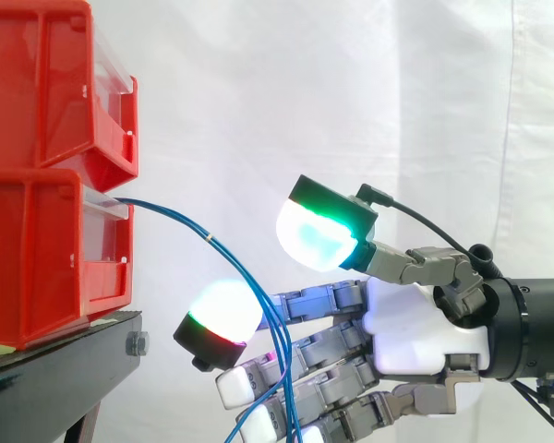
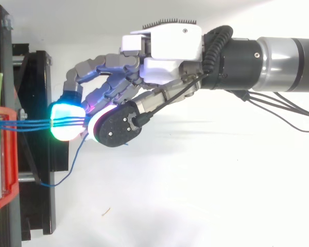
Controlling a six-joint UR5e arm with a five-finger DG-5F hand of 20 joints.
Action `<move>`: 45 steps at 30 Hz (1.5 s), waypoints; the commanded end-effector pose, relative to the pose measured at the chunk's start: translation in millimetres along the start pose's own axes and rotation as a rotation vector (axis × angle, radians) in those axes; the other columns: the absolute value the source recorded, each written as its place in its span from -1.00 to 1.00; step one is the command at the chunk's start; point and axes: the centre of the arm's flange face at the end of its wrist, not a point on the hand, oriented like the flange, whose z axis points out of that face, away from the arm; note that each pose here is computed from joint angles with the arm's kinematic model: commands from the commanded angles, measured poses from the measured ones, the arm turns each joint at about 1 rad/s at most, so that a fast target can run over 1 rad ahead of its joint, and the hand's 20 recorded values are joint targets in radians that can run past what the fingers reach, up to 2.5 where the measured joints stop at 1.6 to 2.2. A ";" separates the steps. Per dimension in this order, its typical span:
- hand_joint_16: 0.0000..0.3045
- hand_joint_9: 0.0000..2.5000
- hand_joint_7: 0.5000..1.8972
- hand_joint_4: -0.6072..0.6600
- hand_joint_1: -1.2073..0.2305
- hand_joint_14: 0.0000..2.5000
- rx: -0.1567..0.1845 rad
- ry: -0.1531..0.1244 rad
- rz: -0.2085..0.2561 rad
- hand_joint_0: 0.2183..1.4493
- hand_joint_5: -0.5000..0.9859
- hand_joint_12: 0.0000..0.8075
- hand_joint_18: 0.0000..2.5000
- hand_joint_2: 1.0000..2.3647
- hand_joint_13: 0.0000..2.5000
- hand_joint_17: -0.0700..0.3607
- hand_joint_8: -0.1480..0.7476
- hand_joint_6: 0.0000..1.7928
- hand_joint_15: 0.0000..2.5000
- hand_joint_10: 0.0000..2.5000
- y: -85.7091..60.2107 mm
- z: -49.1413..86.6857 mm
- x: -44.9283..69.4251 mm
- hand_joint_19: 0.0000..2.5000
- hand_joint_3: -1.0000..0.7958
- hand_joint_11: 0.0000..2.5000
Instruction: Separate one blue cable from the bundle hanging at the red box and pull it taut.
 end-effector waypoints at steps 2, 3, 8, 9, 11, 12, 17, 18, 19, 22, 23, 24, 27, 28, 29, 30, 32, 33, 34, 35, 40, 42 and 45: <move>-0.69 -0.44 -0.17 0.33 -0.15 -0.99 -0.007 -0.001 -0.005 -0.43 -0.53 -0.12 -0.33 -1.00 -0.38 -0.18 0.03 -0.44 -0.73 -0.99 2.5 1.2 -1.1 -0.63 -0.39 -0.64; -0.69 -0.44 -0.17 0.33 -0.15 -0.99 -0.009 -0.001 -0.008 -0.43 -0.53 -0.12 -0.33 -0.99 -0.38 -0.18 0.03 -0.44 -0.73 -0.99 3.8 1.8 -1.0 -0.63 -0.40 -0.63; -0.69 -0.43 -0.13 0.33 -0.15 -0.99 -0.008 0.001 -0.011 -0.42 -0.53 -0.12 -0.33 -0.99 -0.37 -0.18 0.02 -0.44 -0.73 -0.99 5.1 3.0 1.4 -0.63 -0.37 -0.63; -0.69 -0.43 -0.12 0.33 -0.16 -0.99 -0.010 0.002 -0.011 -0.41 -0.52 -0.12 -0.33 -0.99 -0.37 -0.18 0.03 -0.44 -0.73 -0.99 5.6 3.6 2.7 -0.63 -0.36 -0.63; -0.69 -0.43 -0.11 0.32 -0.18 -0.99 -0.010 0.004 -0.011 -0.39 -0.52 -0.12 -0.33 -0.99 -0.36 -0.19 0.02 -0.44 -0.73 -0.99 5.5 3.8 3.8 -0.63 -0.34 -0.63; -0.69 -0.43 -0.10 0.32 -0.18 -0.99 -0.010 0.004 -0.011 -0.39 -0.52 -0.12 -0.33 -0.99 -0.36 -0.19 0.02 -0.44 -0.73 -0.99 5.5 3.8 3.8 -0.63 -0.34 -0.62; -0.70 -0.42 -0.01 0.31 -0.20 -0.99 -0.016 0.005 -0.010 -0.35 -0.51 -0.13 -0.32 -0.98 -0.35 -0.19 0.02 -0.44 -0.72 -0.98 7.2 4.9 4.1 -0.62 -0.28 -0.62; -0.70 -0.42 0.01 0.31 -0.20 -0.99 -0.015 0.006 -0.008 -0.35 -0.51 -0.12 -0.32 -0.98 -0.35 -0.19 0.03 -0.44 -0.73 -0.99 8.3 5.4 4.4 -0.63 -0.27 -0.62; -0.70 -0.42 0.05 0.31 -0.20 -0.99 -0.020 0.005 -0.008 -0.34 -0.50 -0.13 -0.32 -0.98 -0.35 -0.19 0.03 -0.44 -0.72 -0.99 10.5 6.4 3.4 -0.63 -0.26 -0.62; -0.70 -0.42 0.15 0.28 -0.21 -0.99 -0.034 0.007 -0.011 -0.33 -0.50 -0.13 -0.31 -0.98 -0.35 -0.20 0.02 -0.44 -0.72 -0.99 17.1 9.4 2.2 -0.62 -0.22 -0.61; -0.70 -0.42 0.17 0.28 -0.21 -0.99 -0.038 0.012 -0.012 -0.33 -0.50 -0.13 -0.31 -0.98 -0.35 -0.19 0.03 -0.44 -0.72 -0.98 19.8 10.8 3.0 -0.62 -0.21 -0.61; -0.70 -0.41 0.18 0.28 -0.21 -0.99 -0.039 0.014 -0.015 -0.33 -0.50 -0.13 -0.31 -0.98 -0.35 -0.20 0.03 -0.44 -0.72 -0.99 21.0 11.4 3.3 -0.62 -0.21 -0.62; -0.70 -0.41 0.32 0.27 -0.22 -0.99 -0.040 0.017 -0.024 -0.32 -0.49 -0.13 -0.30 -0.98 -0.34 -0.19 0.03 -0.44 -0.72 -0.98 24.5 12.0 3.0 -0.62 -0.20 -0.60; -0.70 -0.41 0.37 0.27 -0.22 -0.99 -0.042 0.018 -0.033 -0.32 -0.49 -0.13 -0.30 -0.98 -0.34 -0.19 0.03 -0.44 -0.72 -0.99 30.2 11.5 4.9 -0.63 -0.20 -0.60; -0.70 -0.41 0.41 0.26 -0.23 -0.99 -0.039 0.018 -0.044 -0.32 -0.49 -0.13 -0.30 -0.98 -0.33 -0.19 0.04 -0.44 -0.71 -0.99 32.4 10.3 5.2 -0.63 -0.20 -0.60; -0.70 -0.41 0.40 0.25 -0.23 -0.99 -0.038 0.016 -0.064 -0.32 -0.50 -0.13 -0.30 -0.98 -0.33 -0.19 0.03 -0.42 -0.71 -0.99 39.1 8.7 4.9 -0.63 -0.21 -0.59; -0.70 -0.40 0.37 0.25 -0.24 -0.99 -0.036 0.014 -0.075 -0.33 -0.51 -0.13 -0.30 -0.98 -0.33 -0.19 0.03 -0.39 -0.71 -0.99 41.0 8.1 5.0 -0.62 -0.22 -0.58; -0.70 -0.40 0.34 0.25 -0.24 -0.99 -0.024 0.011 -0.082 -0.33 -0.52 -0.13 -0.29 -0.98 -0.33 -0.19 0.03 -0.37 -0.70 -0.98 41.8 6.4 4.9 -0.62 -0.23 -0.58; -0.70 -0.40 0.31 0.25 -0.24 -0.99 -0.018 0.010 -0.085 -0.35 -0.52 -0.12 -0.29 -0.98 -0.32 -0.19 0.04 -0.35 -0.70 -0.98 41.2 5.8 4.9 -0.62 -0.25 -0.57; -0.70 -0.39 0.28 0.24 -0.23 -0.99 -0.006 0.009 -0.086 -0.36 -0.52 -0.12 -0.29 -0.98 -0.32 -0.19 0.04 -0.34 -0.70 -0.98 38.4 4.6 4.5 -0.62 -0.27 -0.57; -0.69 -0.37 0.29 0.25 -0.11 -0.99 0.018 0.007 -0.091 -0.43 -0.51 -0.12 -0.28 -1.00 -0.31 -0.19 0.05 -0.35 -0.69 -0.98 43.7 1.5 6.3 -0.60 -0.41 -0.56; -0.69 -0.36 0.30 0.26 -0.05 -0.99 0.018 0.007 -0.092 -0.44 -0.50 -0.11 -0.27 -1.00 -0.30 -0.18 0.06 -0.35 -0.69 -0.98 43.7 1.5 6.3 -0.61 -0.44 -0.57; -0.69 -0.36 0.32 0.27 -0.03 -0.99 0.018 0.007 -0.094 -0.44 -0.50 -0.12 -0.27 -1.00 -0.30 -0.18 0.07 -0.36 -0.69 -0.98 43.7 1.5 6.3 -0.61 -0.44 -0.56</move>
